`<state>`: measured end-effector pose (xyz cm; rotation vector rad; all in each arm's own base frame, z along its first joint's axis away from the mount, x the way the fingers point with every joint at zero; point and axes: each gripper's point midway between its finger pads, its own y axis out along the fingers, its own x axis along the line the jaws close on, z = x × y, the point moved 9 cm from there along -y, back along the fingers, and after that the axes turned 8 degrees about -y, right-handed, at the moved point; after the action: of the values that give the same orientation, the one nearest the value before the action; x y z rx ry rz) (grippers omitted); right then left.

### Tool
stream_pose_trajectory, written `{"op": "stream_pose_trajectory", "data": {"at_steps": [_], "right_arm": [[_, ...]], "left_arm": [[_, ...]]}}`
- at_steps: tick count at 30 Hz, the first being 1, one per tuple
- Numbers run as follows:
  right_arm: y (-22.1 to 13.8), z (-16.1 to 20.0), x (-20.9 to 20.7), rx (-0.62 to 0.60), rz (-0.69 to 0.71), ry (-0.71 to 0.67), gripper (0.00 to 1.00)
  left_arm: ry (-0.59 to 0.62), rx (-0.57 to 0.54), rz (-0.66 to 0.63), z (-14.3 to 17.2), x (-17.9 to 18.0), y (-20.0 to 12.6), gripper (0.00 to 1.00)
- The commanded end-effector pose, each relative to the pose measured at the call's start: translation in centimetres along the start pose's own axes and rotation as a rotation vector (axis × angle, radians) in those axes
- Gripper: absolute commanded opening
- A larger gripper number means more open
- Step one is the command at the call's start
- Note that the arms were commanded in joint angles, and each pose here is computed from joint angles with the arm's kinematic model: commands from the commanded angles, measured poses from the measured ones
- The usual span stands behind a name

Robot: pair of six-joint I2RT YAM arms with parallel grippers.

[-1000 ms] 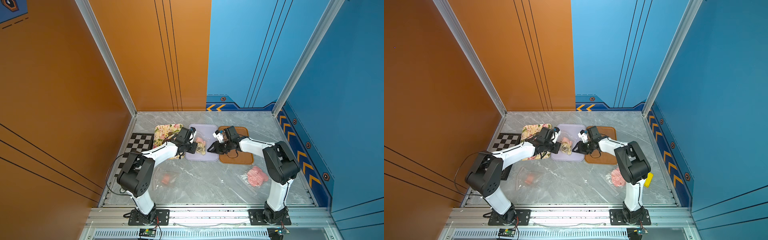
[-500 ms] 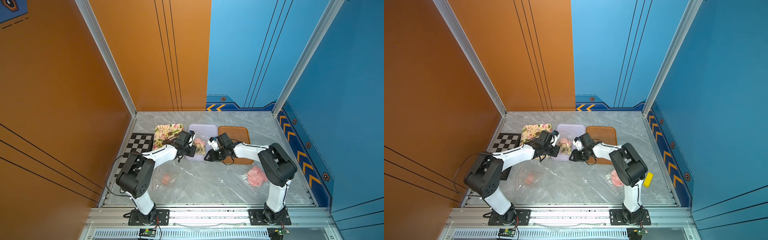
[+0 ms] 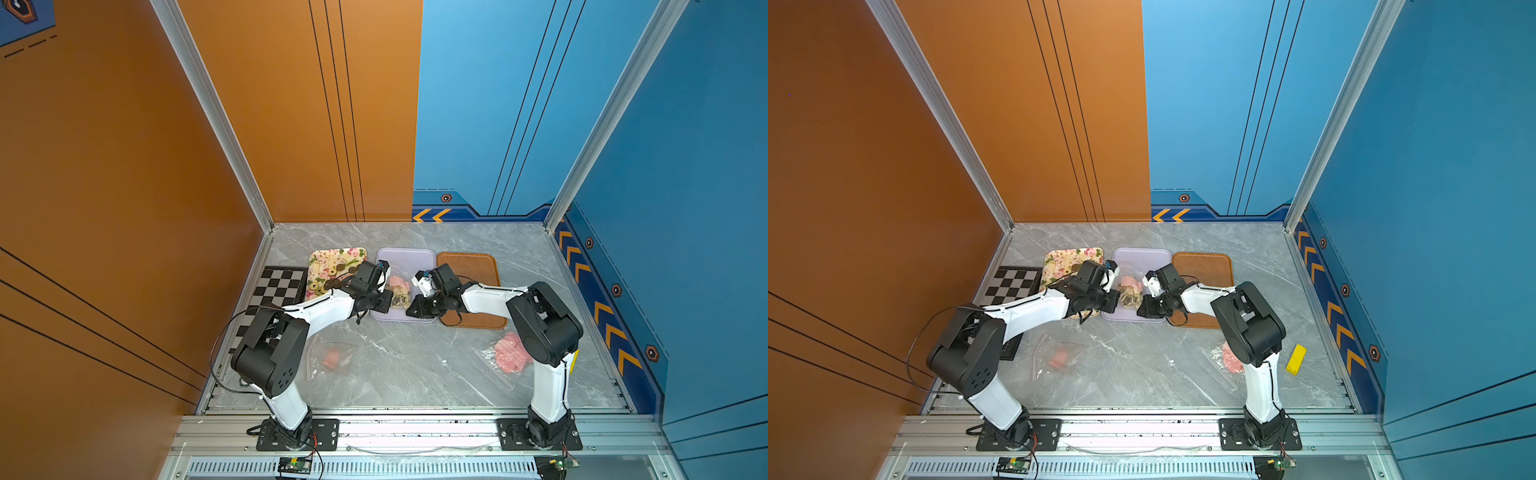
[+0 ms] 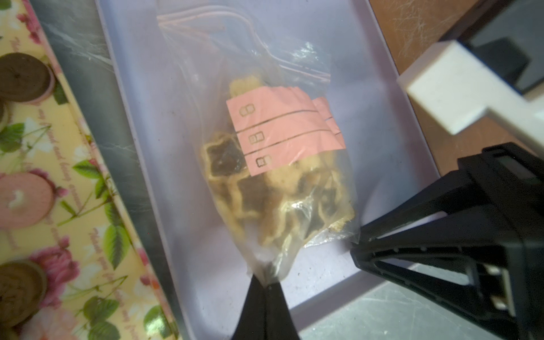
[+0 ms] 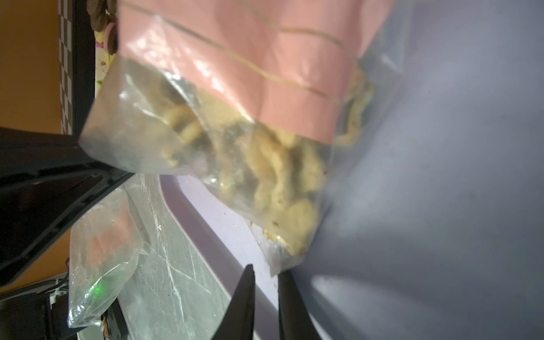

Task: Pour cookies out of the ziploc bag
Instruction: 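Pour the cookies out of the ziploc bag onto the tray.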

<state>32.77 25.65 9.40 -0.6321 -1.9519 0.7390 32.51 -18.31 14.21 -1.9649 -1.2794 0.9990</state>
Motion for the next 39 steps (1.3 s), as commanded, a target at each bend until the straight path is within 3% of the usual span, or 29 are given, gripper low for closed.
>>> {"op": "stream_pose_trajectory", "data": {"at_steps": [1, 3, 5, 9, 15, 23, 24, 26, 27, 33, 39], "right_arm": [[0.7, 0.4, -0.5, 0.022, 0.031, 0.015, 0.16], [0.7, 0.4, -0.5, 0.021, 0.033, 0.015, 0.15], [0.8, 0.4, -0.5, 0.022, 0.035, 0.012, 0.00], [0.0, 0.0, -0.6, -0.017, 0.059, -0.016, 0.00], [-3.6, -0.8, -0.5, -0.204, 0.037, -0.046, 0.00], [-4.3, -1.0, 0.0, -0.207, -0.014, -0.032, 0.00], [-4.0, -0.9, 0.0, -0.175, -0.028, -0.028, 0.10], [-3.3, -0.3, 0.1, -0.135, -0.017, -0.011, 0.44], [-3.0, 0.0, 0.1, -0.111, 0.004, -0.007, 0.51], [-1.8, 1.2, 0.4, -0.076, 0.077, 0.024, 0.49], [-1.1, 1.0, 0.2, -0.091, 0.104, 0.049, 0.40]], "left_arm": [[0.006, -0.028, 0.003, -0.4, -0.5, -0.5, 0.00], [0.006, -0.027, 0.005, -0.4, -0.5, -0.5, 0.00], [0.007, -0.028, 0.004, -0.4, -0.5, -0.5, 0.00], [0.007, -0.024, 0.007, -0.2, -0.6, -0.5, 0.00], [-0.004, -0.020, 0.024, 0.2, -0.5, -0.9, 0.00], [-0.014, -0.027, 0.047, 0.1, -0.5, -1.4, 0.00], [-0.014, -0.026, 0.048, 0.1, -0.5, -1.4, 0.00], [-0.014, -0.026, 0.051, 0.1, -0.5, -1.4, 0.00], [-0.014, -0.025, 0.052, 0.2, -0.5, -1.4, 0.00], [-0.014, -0.029, 0.057, 0.2, -0.5, -1.5, 0.00], [-0.016, -0.032, 0.061, 0.6, -0.5, -1.6, 0.00]]}}
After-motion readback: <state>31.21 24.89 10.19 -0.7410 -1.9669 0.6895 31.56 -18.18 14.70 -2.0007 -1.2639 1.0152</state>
